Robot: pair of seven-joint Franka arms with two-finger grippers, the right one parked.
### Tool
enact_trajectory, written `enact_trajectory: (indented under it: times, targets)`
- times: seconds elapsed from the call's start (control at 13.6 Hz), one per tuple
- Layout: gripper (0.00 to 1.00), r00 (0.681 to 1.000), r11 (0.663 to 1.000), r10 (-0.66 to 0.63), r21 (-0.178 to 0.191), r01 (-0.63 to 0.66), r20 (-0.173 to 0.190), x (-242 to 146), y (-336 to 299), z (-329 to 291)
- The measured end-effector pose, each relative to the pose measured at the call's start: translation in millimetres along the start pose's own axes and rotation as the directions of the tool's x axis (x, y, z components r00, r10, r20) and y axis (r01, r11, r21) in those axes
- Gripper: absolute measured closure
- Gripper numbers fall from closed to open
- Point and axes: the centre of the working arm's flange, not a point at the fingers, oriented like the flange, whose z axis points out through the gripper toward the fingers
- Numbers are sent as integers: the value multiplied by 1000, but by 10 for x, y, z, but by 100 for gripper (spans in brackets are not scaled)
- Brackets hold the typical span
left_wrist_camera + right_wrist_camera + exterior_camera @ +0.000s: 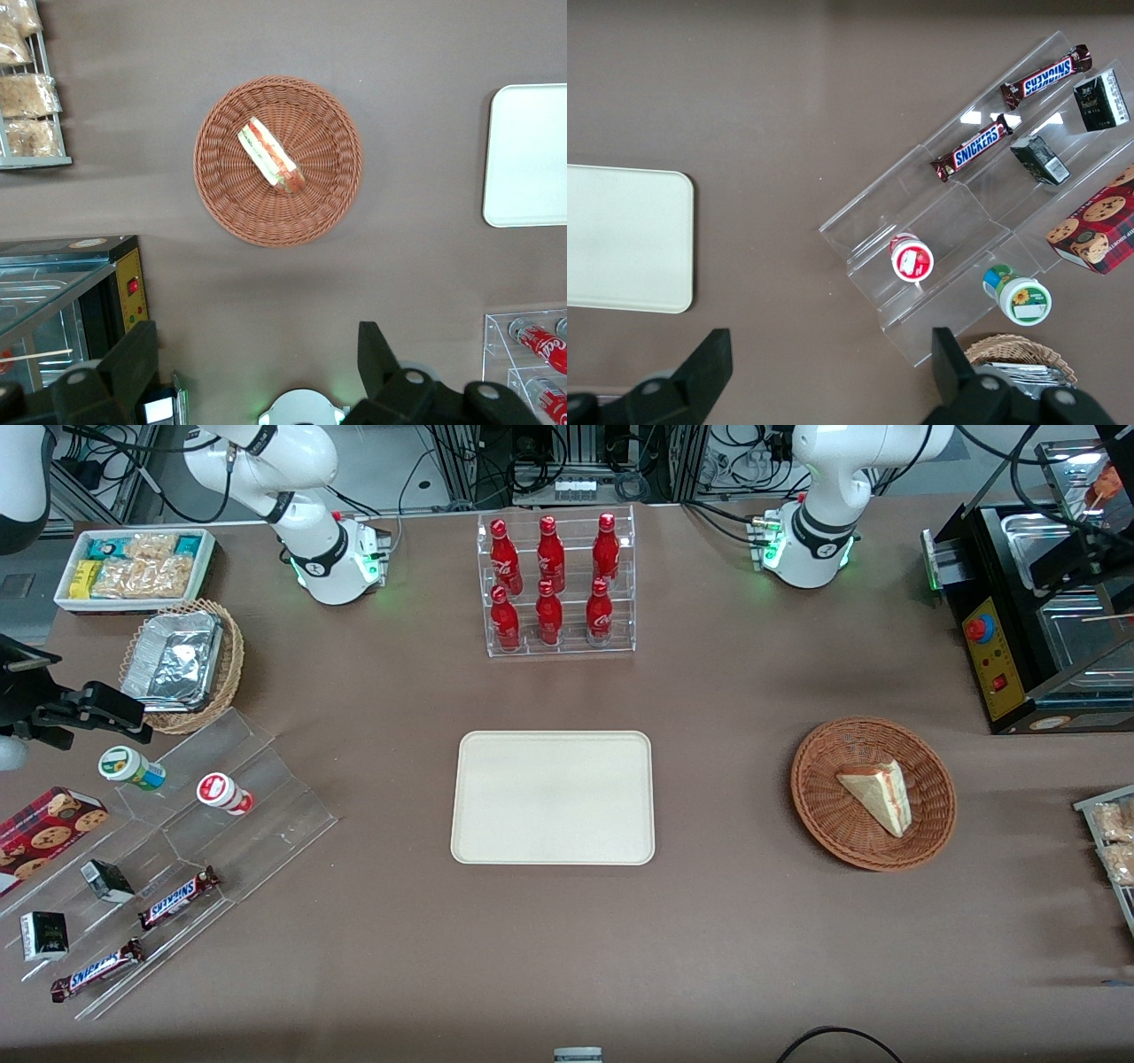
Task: Place sandwich from basket to tray
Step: 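Move the left gripper down over the wrapped sandwich in the wicker basket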
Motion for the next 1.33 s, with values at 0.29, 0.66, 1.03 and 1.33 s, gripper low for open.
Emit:
enact_trajectory:
  times: [0.29,0.66,1.03,1.33]
  targets:
    - [0,1000,1000,15,0,-14,11,84,-56,97]
    - [0,966,971,-238,24,237,106,750,-113,1057]
    - [0,796,802,-593,2,597,121,1338,-32,2326]
    - [0,709,713,-697,0,701,112,1369,-57,3085]
